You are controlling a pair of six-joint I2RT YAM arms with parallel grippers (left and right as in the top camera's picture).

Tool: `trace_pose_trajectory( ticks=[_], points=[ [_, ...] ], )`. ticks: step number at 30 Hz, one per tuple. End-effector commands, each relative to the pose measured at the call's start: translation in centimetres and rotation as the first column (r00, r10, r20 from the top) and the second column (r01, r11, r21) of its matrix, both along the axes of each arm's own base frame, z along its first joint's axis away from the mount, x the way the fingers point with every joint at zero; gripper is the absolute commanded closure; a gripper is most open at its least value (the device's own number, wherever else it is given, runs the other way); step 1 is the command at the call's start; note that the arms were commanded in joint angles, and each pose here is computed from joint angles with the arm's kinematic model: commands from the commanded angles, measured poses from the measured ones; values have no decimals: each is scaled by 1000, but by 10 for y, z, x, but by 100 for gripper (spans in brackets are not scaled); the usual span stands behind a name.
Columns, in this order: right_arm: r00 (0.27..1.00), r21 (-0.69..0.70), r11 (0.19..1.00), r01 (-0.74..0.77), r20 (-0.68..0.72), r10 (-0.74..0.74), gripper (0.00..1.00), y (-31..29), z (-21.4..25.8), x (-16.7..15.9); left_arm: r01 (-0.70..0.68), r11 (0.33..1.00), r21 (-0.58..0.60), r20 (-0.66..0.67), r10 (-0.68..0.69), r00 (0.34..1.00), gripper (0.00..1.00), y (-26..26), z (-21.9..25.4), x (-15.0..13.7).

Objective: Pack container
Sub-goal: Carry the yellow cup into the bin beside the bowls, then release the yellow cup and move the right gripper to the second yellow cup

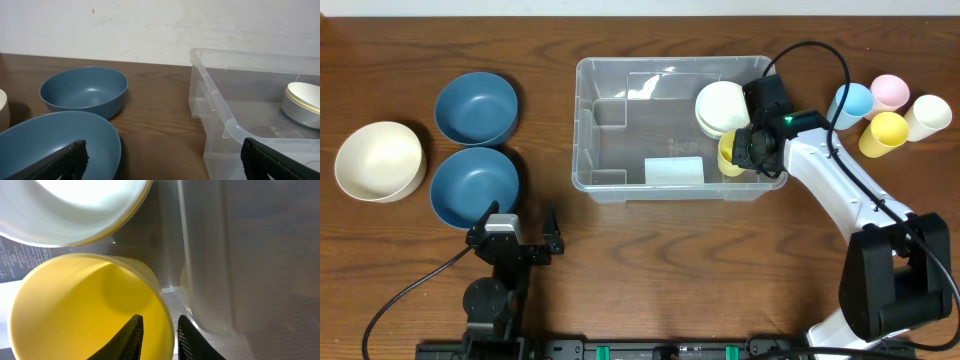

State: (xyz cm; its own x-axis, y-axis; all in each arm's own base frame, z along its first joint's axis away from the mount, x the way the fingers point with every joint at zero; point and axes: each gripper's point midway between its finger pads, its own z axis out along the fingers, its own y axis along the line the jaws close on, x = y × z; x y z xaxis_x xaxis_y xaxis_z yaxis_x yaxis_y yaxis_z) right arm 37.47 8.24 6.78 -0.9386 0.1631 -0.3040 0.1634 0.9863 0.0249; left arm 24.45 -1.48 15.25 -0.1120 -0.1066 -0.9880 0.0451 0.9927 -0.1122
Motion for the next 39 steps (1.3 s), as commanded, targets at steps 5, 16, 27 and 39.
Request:
trace_pose_trajectory(
  ticks=[5,16,27,39],
  points=[
    [999,9,1000,-28,19,28,71,8,13,6,-21,999,23,-54,23,998,2,5,-17,-1],
    [994,22,999,-43,102,41,56,14,83,32,-21,999,23,-54,23,998,2,5,-17,-1],
    [962,66,977,203,173,-212,50,-65,145,52,-21,999,23,-54,23,998,2,5,-17,-1],
    [823,36,824,566,26,-567,51,-211,111,15,-21,999,23,-54,23,998,2,5,-17,-1]
  ],
)
